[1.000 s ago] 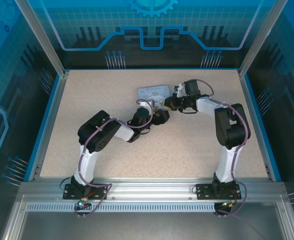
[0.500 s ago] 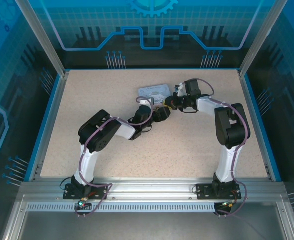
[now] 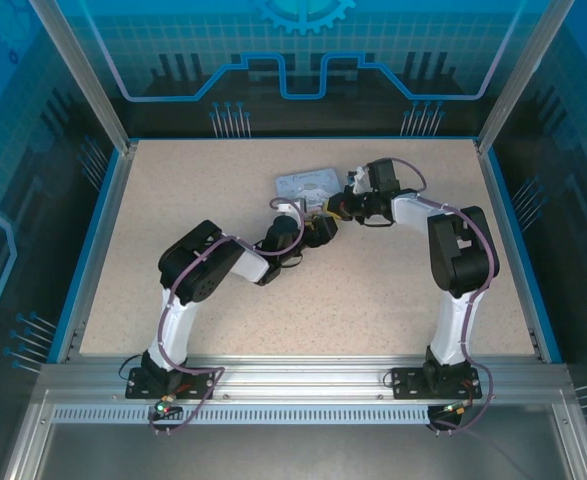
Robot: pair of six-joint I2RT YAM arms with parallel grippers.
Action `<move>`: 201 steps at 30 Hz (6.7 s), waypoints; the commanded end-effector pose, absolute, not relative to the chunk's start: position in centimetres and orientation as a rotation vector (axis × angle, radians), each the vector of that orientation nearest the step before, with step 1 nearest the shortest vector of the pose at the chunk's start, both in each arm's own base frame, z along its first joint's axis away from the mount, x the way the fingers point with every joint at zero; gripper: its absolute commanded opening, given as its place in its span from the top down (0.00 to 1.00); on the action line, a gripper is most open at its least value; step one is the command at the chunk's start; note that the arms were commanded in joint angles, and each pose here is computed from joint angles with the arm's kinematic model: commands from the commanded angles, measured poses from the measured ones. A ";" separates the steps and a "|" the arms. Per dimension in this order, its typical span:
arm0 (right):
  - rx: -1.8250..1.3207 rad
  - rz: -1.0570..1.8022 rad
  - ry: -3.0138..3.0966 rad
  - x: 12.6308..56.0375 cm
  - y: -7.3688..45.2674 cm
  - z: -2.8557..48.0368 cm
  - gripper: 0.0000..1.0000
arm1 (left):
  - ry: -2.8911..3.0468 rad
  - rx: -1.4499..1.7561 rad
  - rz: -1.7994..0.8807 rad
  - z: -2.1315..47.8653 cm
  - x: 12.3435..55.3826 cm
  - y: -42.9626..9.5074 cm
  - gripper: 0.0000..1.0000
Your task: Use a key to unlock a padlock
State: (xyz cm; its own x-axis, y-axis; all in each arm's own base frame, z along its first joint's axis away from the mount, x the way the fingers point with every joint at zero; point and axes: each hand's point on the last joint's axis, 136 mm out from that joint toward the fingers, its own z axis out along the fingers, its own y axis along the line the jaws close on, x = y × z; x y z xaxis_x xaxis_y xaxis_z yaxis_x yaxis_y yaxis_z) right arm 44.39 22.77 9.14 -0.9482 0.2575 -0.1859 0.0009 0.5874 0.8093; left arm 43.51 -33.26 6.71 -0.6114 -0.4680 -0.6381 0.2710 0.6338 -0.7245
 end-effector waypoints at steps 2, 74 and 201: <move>0.217 1.285 2.594 43.7 23.0 7.6 1.00 | 1.902 -0.184 -1.102 7.2 43.5 -33.3 0.26; 0.233 1.299 2.605 43.7 23.1 7.0 1.00 | 2.133 -0.011 -0.675 4.7 43.4 -30.8 0.19; 0.128 1.264 2.483 44.0 26.3 14.3 1.00 | 2.135 -0.133 -0.542 14.8 43.7 -17.1 0.01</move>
